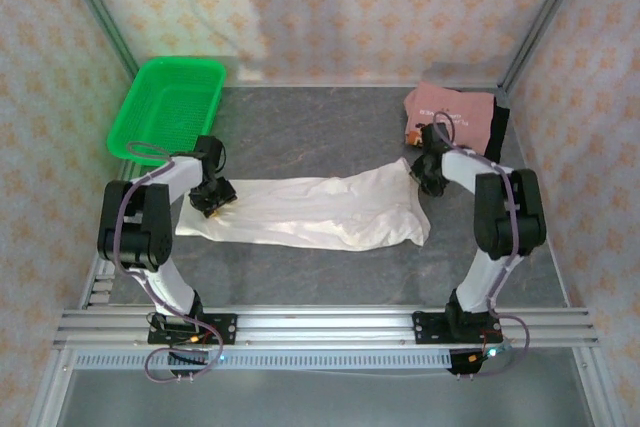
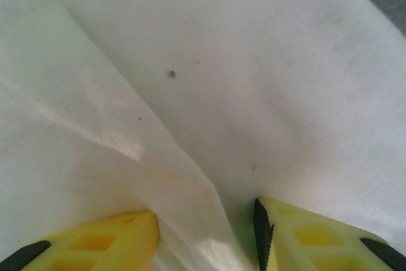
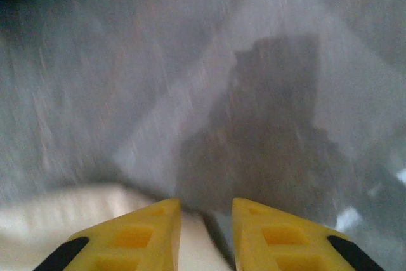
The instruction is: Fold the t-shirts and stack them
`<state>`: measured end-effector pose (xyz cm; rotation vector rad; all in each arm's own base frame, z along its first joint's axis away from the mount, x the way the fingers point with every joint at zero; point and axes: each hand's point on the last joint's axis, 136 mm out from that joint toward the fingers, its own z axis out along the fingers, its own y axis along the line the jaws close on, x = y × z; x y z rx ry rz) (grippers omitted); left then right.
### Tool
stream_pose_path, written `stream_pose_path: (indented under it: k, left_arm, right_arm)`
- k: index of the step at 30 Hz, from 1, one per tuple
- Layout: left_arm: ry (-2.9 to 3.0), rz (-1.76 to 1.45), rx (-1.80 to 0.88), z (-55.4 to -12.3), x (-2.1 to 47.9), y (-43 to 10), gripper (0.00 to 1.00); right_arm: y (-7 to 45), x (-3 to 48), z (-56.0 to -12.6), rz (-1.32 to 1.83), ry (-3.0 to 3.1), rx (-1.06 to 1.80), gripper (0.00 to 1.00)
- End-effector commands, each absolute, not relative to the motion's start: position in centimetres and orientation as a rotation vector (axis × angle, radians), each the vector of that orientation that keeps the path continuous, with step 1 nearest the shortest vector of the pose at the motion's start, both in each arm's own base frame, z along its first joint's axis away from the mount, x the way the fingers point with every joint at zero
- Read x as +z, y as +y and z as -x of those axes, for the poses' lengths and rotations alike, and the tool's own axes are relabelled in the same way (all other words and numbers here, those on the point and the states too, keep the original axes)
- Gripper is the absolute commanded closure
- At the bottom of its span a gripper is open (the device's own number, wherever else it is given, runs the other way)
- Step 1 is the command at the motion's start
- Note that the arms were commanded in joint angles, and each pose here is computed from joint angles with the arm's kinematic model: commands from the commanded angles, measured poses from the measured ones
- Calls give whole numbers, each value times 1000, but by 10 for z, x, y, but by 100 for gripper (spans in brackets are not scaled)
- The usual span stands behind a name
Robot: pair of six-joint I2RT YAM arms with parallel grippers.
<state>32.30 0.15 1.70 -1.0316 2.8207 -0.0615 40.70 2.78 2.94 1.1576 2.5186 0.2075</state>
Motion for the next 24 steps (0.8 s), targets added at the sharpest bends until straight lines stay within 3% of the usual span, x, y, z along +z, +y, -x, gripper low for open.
stream_pose_path:
  k: [1, 3, 6, 10, 17, 24]
  left_arm:
    - [2796, 1032, 7, -334, 12, 10, 53]
    - [2769, 1005, -48, -342, 25, 5, 50]
    - [2713, 975, -158, -349, 51, -6, 35]
    - [2649, 912, -323, -350, 91, -27, 26]
    - [2641, 830, -407, -309, 118, -34, 18]
    - [2694, 983, -365, -269, 94, -7, 18]
  right_arm:
    - [12, 37, -432, -1123, 2478, 158, 70]
    - [19, 50, -446, -1077, 2448, 251, 66]
    - [37, 80, -455, -954, 2437, 399, 61]
    - [63, 111, -423, -817, 2542, 564, 56]
    - [85, 102, -328, -599, 2770, 621, 54]
    - [96, 72, -312, -629, 2799, 712, 54]
